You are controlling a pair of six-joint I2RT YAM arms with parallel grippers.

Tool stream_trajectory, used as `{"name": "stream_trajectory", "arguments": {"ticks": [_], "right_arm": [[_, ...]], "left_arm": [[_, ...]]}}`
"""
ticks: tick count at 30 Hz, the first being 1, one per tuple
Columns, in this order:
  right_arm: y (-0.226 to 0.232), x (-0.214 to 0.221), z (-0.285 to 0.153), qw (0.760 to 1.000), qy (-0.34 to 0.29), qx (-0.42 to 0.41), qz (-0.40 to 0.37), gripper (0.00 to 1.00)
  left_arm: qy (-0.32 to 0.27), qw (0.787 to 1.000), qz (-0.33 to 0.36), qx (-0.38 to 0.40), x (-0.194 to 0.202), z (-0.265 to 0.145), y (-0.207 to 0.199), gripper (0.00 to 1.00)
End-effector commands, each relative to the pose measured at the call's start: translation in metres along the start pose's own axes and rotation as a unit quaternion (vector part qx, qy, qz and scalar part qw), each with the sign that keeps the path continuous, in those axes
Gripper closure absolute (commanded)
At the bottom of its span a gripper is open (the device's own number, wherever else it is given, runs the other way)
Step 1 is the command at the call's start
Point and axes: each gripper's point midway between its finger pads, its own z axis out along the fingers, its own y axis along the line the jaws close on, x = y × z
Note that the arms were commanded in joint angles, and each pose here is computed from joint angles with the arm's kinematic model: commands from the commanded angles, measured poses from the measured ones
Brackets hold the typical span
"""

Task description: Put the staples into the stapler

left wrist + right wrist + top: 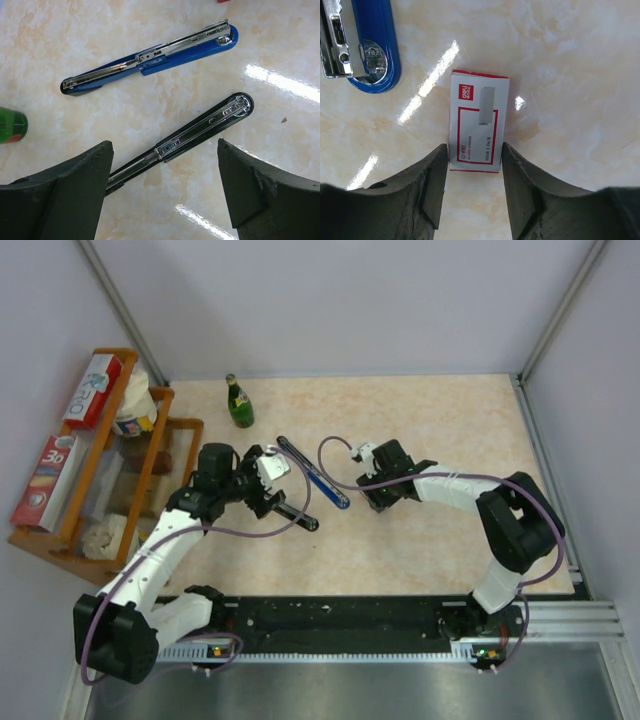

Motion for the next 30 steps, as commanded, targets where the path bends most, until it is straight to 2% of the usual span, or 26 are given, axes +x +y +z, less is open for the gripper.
{"name": "stream_trajectory", "arguments": {"ticks": [1, 9, 16, 19, 30], "right_arm": [[-0.002, -0.022, -0.001, 1.000, -0.019, 0.012, -0.010, 0.55], [0.002, -0.023, 0.000, 0.999, -0.018, 0.011, -0.026, 0.56], [0.009, -0.024, 0.002, 0.999, -0.016, 0.010, -0.044, 0.45], [0.005, -0.025, 0.003, 0.999, -0.016, 0.022, -0.045, 0.45], [0.001, -0.026, 0.002, 0.998, -0.018, 0.032, -0.052, 0.59]], "left_arm": [[-0.027, 0.999, -0.008, -0.014, -0.012, -0.003, 0.005, 0.11], [-0.025, 0.999, -0.018, -0.012, -0.009, 0.000, 0.004, 0.11], [-0.023, 0.999, -0.027, -0.004, -0.006, 0.003, 0.001, 0.11], [-0.022, 0.999, -0.029, 0.000, -0.004, 0.004, -0.001, 0.11], [-0.027, 0.999, -0.037, 0.011, -0.005, 0.007, -0.004, 0.11]]}}
